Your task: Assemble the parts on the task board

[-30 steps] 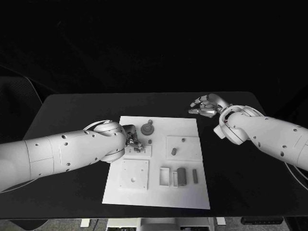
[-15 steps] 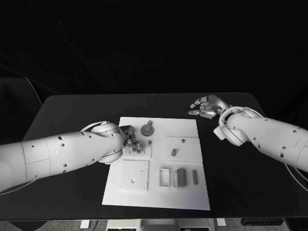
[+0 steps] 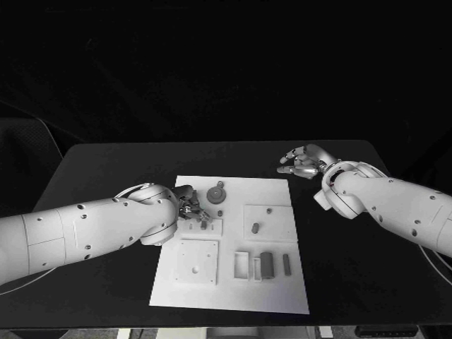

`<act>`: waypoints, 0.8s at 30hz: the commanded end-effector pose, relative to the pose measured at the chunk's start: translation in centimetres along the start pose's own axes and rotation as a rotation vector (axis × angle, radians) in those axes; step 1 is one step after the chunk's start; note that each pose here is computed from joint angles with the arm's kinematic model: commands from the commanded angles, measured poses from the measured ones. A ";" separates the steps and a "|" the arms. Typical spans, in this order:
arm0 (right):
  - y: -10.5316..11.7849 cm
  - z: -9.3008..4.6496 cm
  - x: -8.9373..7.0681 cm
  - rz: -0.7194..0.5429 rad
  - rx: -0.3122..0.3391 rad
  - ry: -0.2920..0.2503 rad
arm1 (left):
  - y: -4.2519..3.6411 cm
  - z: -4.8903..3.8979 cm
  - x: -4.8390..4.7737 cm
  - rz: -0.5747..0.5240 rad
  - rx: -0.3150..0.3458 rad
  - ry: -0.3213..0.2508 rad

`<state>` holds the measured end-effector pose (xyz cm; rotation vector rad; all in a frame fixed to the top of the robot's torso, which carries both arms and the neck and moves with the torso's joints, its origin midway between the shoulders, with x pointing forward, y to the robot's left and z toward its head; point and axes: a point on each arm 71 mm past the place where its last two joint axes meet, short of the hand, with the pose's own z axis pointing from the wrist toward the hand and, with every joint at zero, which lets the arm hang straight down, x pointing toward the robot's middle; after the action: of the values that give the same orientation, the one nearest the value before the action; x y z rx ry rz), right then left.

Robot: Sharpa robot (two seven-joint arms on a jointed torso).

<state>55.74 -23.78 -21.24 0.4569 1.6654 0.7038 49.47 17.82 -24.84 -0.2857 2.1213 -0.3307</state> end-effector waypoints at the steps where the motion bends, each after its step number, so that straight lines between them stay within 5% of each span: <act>1: 0.0 0.0 0.1 0.002 -0.004 0.012 | -0.33 -0.21 -0.69 -0.059 0.041 -0.047; 10: -0.2 0.0 0.1 0.002 -0.001 0.013 | -0.01 -0.64 -2.36 -0.073 0.085 -0.069; 24: -0.5 0.1 0.1 0.005 0.007 0.015 | 0.38 0.39 -7.21 -0.071 0.290 -0.258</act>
<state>55.84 -24.24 -21.58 0.4672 1.6695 0.6914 53.39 21.06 -20.46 -0.2707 1.8848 -0.4998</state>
